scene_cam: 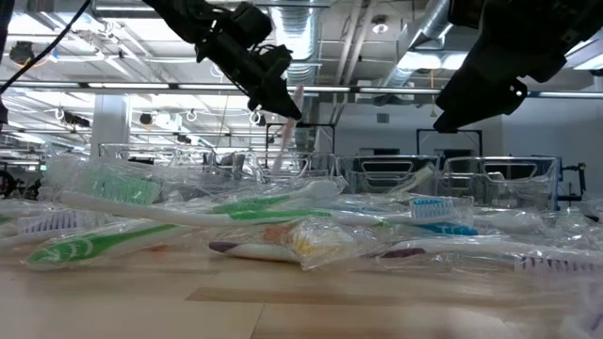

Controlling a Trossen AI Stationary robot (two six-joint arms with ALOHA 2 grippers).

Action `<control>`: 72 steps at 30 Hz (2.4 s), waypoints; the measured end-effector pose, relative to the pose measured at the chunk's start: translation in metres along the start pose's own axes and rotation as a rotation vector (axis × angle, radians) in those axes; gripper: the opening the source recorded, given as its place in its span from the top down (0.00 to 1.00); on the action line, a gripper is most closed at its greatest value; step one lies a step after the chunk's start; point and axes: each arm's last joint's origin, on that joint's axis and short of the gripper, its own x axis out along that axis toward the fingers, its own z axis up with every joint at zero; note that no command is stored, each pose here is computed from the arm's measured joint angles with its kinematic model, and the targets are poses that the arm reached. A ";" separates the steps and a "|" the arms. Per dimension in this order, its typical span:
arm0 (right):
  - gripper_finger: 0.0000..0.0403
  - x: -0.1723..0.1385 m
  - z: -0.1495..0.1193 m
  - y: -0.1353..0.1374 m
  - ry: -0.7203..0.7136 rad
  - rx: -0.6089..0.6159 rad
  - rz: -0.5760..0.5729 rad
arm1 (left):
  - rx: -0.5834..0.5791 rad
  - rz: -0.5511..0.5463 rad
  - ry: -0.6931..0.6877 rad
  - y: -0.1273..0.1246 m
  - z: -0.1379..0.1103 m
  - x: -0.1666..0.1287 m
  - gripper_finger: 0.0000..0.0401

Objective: Pick & Place Toothbrushes
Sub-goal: Put the orange toothbrush into the middle left transparent bin, then put the green toothbrush into the middle right transparent bin

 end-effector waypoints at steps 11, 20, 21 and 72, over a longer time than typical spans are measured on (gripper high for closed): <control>0.34 0.000 0.000 0.000 0.000 -0.002 0.000 | -0.022 0.017 0.031 0.010 -0.009 0.011 0.95; 0.34 0.000 0.000 0.000 0.000 -0.002 0.000 | -0.076 0.027 0.034 0.014 -0.009 0.011 0.92; 0.34 0.000 0.000 0.000 0.000 -0.001 0.000 | -0.076 0.027 0.034 0.014 -0.009 0.011 0.91; 0.34 0.000 0.000 0.000 0.000 -0.001 0.001 | -0.066 0.120 0.083 0.010 -0.012 0.011 0.42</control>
